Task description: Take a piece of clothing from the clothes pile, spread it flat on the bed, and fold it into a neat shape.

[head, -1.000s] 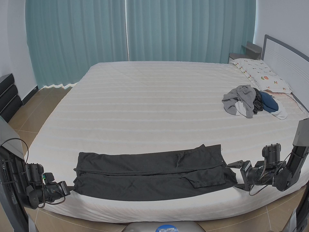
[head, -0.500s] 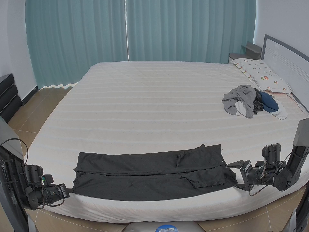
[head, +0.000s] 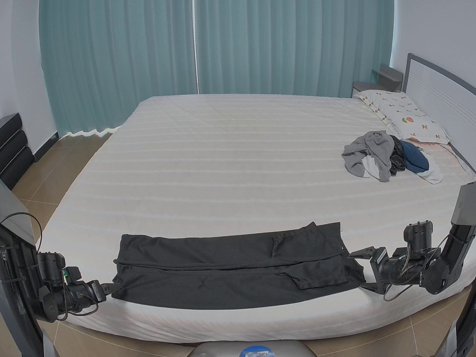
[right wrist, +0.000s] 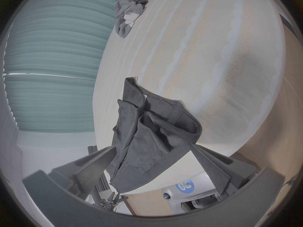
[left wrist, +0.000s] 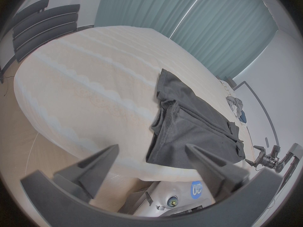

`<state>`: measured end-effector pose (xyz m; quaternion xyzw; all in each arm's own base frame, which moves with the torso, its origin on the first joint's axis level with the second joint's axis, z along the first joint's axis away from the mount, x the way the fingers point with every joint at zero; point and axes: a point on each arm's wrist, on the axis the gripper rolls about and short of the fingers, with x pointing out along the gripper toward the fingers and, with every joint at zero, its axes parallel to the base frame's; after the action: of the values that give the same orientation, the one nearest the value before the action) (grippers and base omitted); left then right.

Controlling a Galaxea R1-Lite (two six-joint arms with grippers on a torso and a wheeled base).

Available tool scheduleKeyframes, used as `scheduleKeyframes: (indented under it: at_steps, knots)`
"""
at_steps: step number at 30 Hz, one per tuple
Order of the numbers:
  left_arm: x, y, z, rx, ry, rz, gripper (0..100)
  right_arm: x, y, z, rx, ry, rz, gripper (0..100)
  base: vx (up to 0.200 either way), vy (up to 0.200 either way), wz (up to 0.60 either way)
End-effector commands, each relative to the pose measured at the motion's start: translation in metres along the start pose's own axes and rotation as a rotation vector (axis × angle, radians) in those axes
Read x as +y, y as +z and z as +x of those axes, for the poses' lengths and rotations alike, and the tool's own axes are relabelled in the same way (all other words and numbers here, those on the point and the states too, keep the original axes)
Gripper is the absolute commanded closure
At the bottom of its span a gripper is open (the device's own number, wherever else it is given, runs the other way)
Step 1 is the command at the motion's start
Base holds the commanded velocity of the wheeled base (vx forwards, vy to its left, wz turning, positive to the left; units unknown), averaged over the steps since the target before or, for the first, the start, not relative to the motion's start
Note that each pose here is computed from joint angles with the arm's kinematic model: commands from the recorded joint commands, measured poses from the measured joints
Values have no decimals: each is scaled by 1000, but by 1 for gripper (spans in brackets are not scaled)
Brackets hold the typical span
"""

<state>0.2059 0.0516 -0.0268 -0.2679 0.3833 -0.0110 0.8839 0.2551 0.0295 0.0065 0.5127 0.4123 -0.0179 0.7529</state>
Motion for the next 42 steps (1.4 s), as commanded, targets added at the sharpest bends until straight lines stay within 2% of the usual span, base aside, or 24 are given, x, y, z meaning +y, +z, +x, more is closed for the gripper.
scheduleKeyframes:
  at_steps: [1,4,8,10,14,18,26,33,42]
  knots:
    - [-3,21,1,-99,-28,-48,0,0,0,0,0,1,-1,0,0,0,0]
    - [-11,40,1,-166,-70,-94,0,0,0,0,-1,-1,0,0,0,0,0]
    - [-17,56,11,-185,-94,-74,0,0,0,0,-1,-1,0,0,0,0,0]
    - [-18,64,17,-184,-97,-70,0,0,0,1,-1,0,-1,0,0,0,0]
    - [-28,74,36,-116,-105,-59,0,0,0,0,1,-1,-1,0,0,0,0]
    - [-34,88,47,-137,-124,-21,0,0,0,1,1,-1,-1,0,0,0,0]
    - [-29,66,69,-36,-87,112,0,0,-1,1,3,-3,-3,0,0,0,0]
    - [-32,58,79,-29,-18,131,0,0,0,1,3,-1,-4,0,0,0,0]
    - [-41,55,83,-23,-28,153,0,0,-1,1,3,-3,-5,0,0,0,0]
